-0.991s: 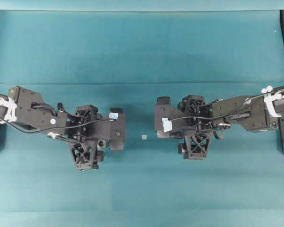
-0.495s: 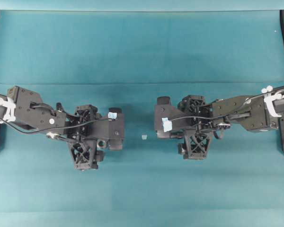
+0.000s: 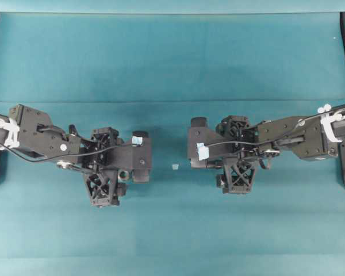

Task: Insert the washer onto the shaft with both hands.
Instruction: 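Close left gripper on the washer and right gripper on the shaft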

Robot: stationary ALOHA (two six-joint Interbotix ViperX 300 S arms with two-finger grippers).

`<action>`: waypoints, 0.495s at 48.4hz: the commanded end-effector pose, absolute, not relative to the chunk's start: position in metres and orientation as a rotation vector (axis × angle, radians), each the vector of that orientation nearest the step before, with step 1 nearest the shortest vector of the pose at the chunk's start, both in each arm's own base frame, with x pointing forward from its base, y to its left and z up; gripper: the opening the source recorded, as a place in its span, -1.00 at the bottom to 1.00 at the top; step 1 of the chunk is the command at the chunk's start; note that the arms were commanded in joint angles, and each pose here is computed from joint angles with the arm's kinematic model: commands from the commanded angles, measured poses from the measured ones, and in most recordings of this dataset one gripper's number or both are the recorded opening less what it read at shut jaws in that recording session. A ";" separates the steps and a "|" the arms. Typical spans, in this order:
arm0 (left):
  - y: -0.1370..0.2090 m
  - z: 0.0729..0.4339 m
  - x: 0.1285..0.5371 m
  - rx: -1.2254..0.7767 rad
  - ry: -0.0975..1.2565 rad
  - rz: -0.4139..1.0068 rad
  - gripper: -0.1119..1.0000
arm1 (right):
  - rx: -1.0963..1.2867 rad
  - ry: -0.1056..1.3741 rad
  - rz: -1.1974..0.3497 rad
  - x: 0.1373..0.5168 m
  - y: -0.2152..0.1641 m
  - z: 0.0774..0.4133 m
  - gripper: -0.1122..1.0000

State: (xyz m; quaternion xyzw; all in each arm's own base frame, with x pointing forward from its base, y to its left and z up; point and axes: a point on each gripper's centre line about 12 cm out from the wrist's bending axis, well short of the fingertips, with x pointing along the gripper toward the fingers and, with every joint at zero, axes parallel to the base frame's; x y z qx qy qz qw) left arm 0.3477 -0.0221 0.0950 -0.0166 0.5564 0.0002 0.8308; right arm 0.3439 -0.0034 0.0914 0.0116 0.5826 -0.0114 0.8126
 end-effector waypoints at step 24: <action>-0.024 0.098 0.348 -0.020 1.169 -0.013 -0.13 | 0.032 1.270 -0.031 0.342 -0.005 0.090 -0.10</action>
